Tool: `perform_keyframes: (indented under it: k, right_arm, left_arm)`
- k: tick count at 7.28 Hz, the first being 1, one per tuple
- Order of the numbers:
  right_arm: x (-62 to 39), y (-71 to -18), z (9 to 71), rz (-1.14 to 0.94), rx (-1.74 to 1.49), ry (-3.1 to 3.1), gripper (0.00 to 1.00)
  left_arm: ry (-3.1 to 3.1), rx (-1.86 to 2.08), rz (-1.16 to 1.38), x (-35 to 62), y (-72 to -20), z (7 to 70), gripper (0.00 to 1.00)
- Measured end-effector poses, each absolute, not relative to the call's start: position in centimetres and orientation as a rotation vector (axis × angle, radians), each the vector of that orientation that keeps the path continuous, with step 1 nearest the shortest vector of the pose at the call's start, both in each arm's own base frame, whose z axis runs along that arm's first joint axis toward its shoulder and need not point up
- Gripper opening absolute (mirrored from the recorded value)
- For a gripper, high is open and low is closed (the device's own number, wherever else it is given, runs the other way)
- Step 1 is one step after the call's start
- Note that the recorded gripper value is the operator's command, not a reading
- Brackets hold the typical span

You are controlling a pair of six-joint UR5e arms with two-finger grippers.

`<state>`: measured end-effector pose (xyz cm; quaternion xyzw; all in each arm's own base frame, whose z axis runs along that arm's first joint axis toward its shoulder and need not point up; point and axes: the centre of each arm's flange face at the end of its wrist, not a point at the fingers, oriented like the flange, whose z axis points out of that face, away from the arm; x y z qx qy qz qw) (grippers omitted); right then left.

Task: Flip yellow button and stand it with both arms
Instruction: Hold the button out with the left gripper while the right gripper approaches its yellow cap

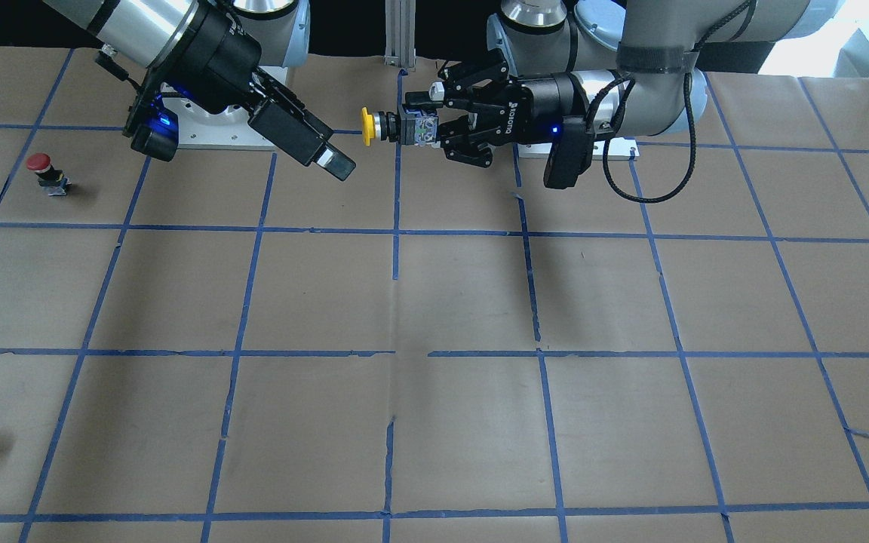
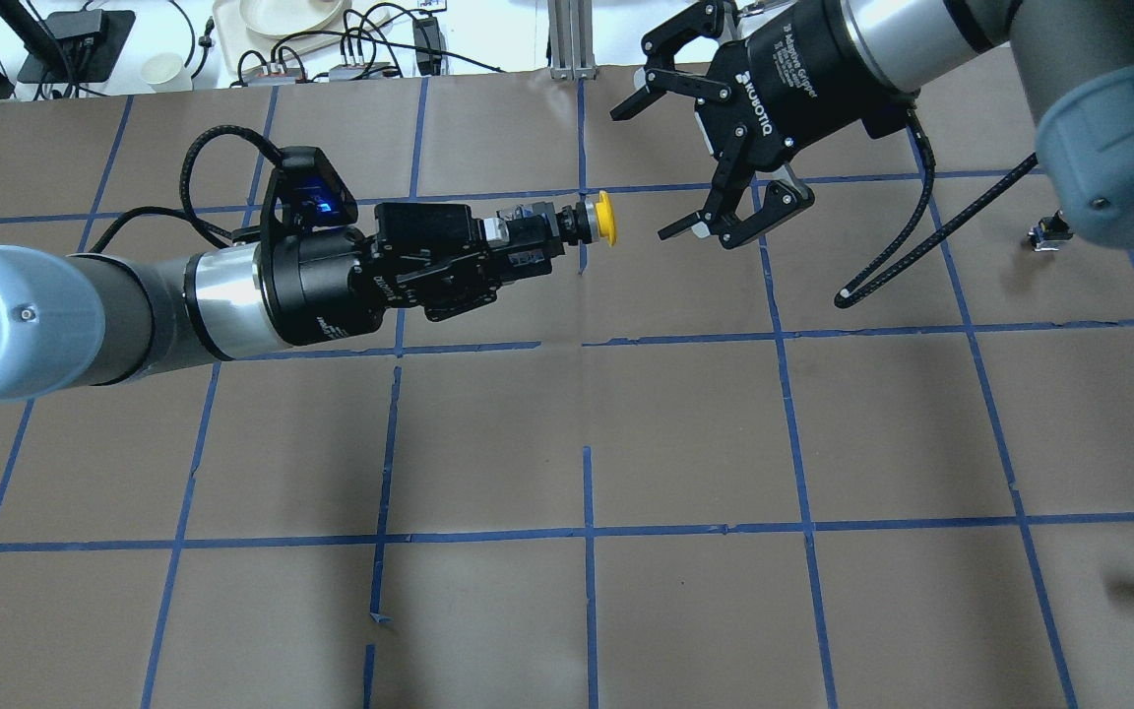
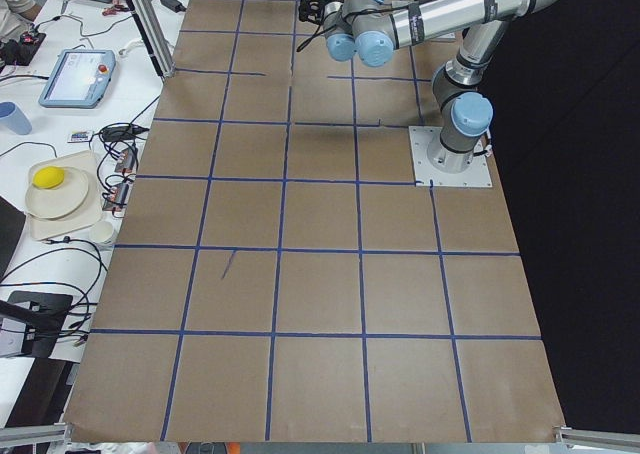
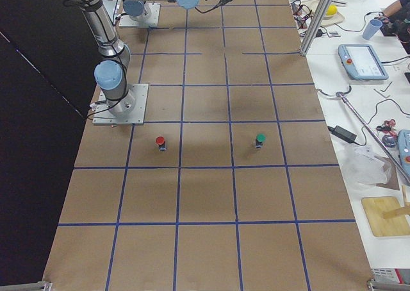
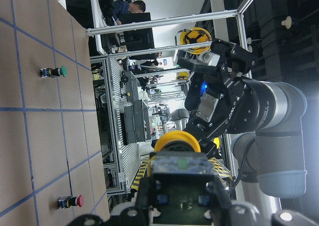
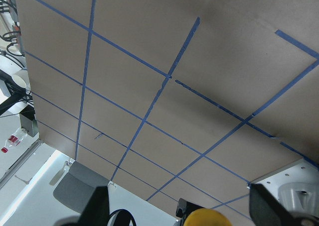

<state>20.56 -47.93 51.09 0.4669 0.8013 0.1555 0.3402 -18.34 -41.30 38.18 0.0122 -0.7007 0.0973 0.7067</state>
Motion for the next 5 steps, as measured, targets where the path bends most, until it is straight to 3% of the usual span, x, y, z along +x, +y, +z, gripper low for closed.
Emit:
perform_keyframes:
  k: [3, 5]
  right_arm:
    - [23.1, -46.7, 50.5, 0.462, 1.228, 2.096, 0.98]
    - [23.4, -46.3, 50.6, 0.466, 1.234, 2.101, 0.89]
  left_arm:
    - [-1.556, 0.027, 0.218, -18.3, -41.3, 38.2, 0.18]
    - [-1.557, 0.024, 0.219, -18.3, -41.3, 38.3, 0.18]
